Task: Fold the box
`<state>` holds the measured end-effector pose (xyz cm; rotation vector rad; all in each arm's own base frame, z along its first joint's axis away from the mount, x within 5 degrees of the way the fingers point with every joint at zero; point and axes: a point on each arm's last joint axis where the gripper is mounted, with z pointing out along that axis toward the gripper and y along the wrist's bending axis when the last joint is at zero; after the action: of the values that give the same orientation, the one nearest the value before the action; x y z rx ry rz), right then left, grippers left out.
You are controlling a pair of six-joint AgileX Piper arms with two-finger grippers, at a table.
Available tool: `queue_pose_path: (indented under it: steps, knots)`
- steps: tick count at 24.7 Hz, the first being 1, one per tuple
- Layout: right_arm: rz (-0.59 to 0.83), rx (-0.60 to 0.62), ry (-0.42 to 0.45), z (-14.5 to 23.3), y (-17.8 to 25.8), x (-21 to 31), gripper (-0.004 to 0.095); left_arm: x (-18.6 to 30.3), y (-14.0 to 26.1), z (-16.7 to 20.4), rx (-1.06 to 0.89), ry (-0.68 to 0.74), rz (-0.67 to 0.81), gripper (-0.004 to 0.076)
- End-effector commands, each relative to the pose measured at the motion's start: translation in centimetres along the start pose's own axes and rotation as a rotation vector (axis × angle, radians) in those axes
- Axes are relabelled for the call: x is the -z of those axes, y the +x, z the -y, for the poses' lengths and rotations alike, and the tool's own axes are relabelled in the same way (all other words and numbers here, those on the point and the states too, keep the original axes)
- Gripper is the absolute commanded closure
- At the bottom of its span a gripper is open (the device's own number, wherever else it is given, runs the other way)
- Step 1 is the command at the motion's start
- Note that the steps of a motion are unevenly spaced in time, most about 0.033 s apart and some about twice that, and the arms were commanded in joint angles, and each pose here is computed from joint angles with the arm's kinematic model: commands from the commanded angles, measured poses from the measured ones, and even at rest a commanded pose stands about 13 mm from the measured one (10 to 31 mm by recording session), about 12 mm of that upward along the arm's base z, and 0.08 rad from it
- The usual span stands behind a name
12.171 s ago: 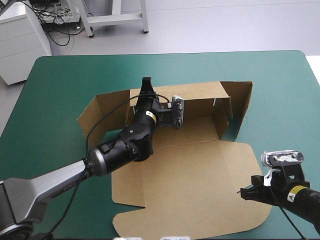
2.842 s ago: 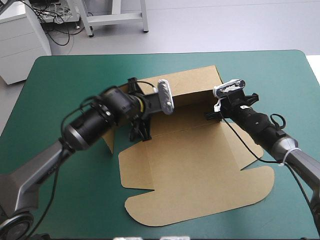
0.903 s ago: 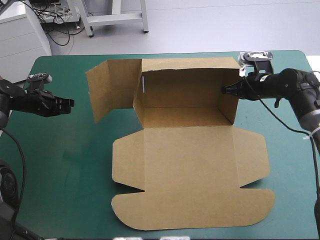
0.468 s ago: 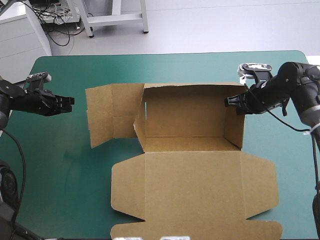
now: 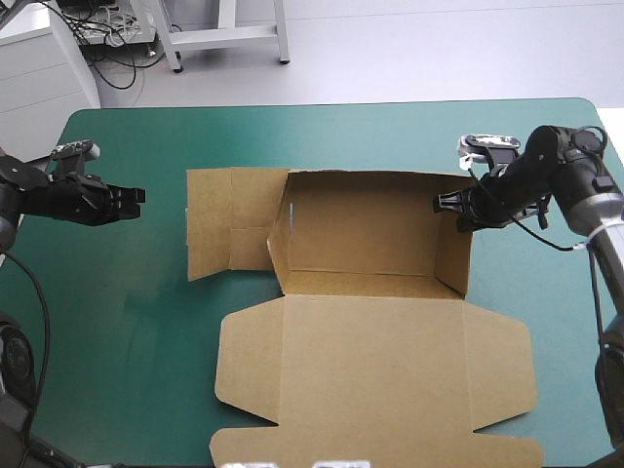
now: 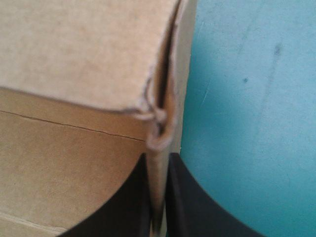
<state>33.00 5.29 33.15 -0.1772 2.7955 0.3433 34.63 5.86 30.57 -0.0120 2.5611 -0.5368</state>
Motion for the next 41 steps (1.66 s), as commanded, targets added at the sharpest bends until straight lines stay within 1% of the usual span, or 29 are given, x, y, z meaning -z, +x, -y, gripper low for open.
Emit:
queue_pose_path:
  steps: [1, 12, 18, 24, 25, 26, 29, 31, 32, 34, 36, 37, 39, 40, 41]
  knots:
    - [0.013, 0.0, -0.025, -0.3, -0.7, 1.0, 0.0908, 1.8, -0.8, 1.2, 0.001, 0.02, 0.09, 0.0756]
    - [0.04, 0.014, -0.027, 0.2, -5.2, -1.1, 0.091, 1.9, -1.4, 0.9, 0.038, -0.018, 0.163, 0.0756]
    - [0.062, 0.02, -0.028, 0.4, -7.1, -2.1, 0.0911, 1.9, -1.4, 0.9, 0.065, -0.014, 0.16, 0.0756]
    - [0.068, 0.073, -0.005, 0.3, -8.0, -3.0, 0.0901, 1.9, -1.5, 0.8, 0.065, -0.021, 0.174, 0.0756]
    - [0.079, 0.092, 0.024, 0.2, -8.1, -3.1, 0.0901, 1.9, -1.6, 0.8, 0.065, -0.023, 0.178, 0.0756]
    - [0.079, 0.103, 0.032, 0.2, -8.1, -3.2, 0.0897, 1.9, -1.6, 0.8, 0.063, -0.027, 0.178, 0.0756]
    - [0.075, 0.146, 0.033, -0.2, -8.1, -3.4, 0.0856, 1.9, -1.6, 0.7, 0.063, -0.028, 0.177, 0.0756]
    - [0.073, 0.154, 0.029, -0.3, -8.1, -3.4, 0.0812, 1.9, -1.5, 0.7, 0.063, -0.028, 0.175, 0.0756]
    - [0.056, 0.13, 0.007, -0.5, -7.9, -3.4, 0.0745, 1.9, -1.5, 0.7, 0.062, -0.029, 0.174, 0.0756]
    - [0.046, 0.109, 0.002, -0.5, -7.8, -3.4, 0.0594, 1.9, -1.6, 0.7, 0.073, -0.03, 0.177, 0.0756]
    - [0.057, 0.101, 0.003, -0.6, -8.0, -3.1, 0.042, 1.9, -1.6, 0.7, 0.073, -0.03, 0.178, 0.0756]
    - [0.068, 0.102, 0.003, -0.6, -8.1, -2.8, 0.0315, 1.9, -1.6, 0.7, 0.073, -0.031, 0.179, 0.0756]
    - [0.097, 0.102, 0.003, -0.8, -8.5, -2.0, 0.0167, 1.9, -1.6, 0.6, 0.072, -0.036, 0.184, 0.0756]
    - [0.115, 0.1, 0.002, -0.9, -8.7, -1.6, 0.0128, 1.9, -1.6, 0.6, 0.071, -0.039, 0.186, 0.0756]
    - [0.137, 0.093, 0.008, -1.0, -9.0, -1.0, 0.0114, 1.9, -1.6, 0.5, 0.066, -0.047, 0.186, 0.0756]
